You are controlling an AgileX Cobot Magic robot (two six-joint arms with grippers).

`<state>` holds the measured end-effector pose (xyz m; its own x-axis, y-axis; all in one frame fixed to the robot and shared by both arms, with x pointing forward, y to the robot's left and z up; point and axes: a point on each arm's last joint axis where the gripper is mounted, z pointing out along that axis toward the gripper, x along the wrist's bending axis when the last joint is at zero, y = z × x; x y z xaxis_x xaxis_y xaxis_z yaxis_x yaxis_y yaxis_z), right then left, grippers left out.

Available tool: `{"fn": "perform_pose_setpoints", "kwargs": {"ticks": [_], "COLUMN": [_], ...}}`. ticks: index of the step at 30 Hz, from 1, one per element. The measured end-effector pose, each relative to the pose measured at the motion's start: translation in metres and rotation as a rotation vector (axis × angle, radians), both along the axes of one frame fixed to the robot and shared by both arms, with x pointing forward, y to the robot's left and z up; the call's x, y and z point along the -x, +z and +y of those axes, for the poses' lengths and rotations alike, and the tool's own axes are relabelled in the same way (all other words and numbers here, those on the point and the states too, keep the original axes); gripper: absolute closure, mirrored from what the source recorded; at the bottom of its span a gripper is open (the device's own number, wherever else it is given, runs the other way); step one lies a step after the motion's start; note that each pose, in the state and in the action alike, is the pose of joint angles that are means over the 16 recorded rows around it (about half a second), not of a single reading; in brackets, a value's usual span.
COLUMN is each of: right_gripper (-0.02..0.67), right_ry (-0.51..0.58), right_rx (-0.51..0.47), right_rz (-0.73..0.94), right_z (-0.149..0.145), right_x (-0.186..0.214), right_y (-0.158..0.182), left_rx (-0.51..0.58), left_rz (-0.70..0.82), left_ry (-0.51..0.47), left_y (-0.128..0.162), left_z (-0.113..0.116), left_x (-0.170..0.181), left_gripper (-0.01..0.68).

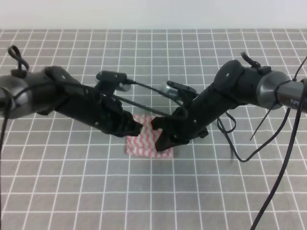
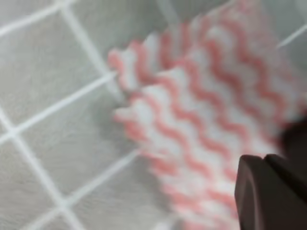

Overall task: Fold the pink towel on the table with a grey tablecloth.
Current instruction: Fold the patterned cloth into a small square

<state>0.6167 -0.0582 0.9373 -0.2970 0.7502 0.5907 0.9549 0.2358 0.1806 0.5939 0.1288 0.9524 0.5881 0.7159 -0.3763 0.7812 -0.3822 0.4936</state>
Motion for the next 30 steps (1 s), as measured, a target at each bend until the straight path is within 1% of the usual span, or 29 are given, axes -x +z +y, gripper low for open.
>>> {"fn": "perform_pose_setpoints", "kwargs": {"ticks": [7, 14, 20, 23, 30], "right_gripper": [0.664, 0.664, 0.664, 0.664, 0.664], "right_ry": [-0.004, -0.008, -0.008, -0.006, 0.006], "right_rx": [-0.001, -0.001, -0.002, -0.002, 0.005], "right_rz": [-0.004, -0.008, -0.011, -0.021, -0.079], "right_z": [0.0, 0.0, 0.0, 0.0, -0.004], "right_x": [-0.001, -0.001, -0.001, -0.001, 0.002], "right_y": [0.0, 0.0, 0.001, 0.005, 0.027], "left_rx": [0.023, 0.008, -0.016, -0.018, -0.004], "left_rz": [0.043, 0.098, 0.087, 0.051, -0.101], "left_ry": [-0.024, -0.03, -0.015, -0.005, 0.033], "left_y": [0.007, -0.006, -0.012, -0.005, 0.031], "left_z": [-0.001, -0.001, 0.0, 0.001, 0.006], "left_x": [0.007, 0.007, 0.004, 0.003, 0.006], "left_gripper": [0.676, 0.676, 0.676, 0.676, 0.676]}}
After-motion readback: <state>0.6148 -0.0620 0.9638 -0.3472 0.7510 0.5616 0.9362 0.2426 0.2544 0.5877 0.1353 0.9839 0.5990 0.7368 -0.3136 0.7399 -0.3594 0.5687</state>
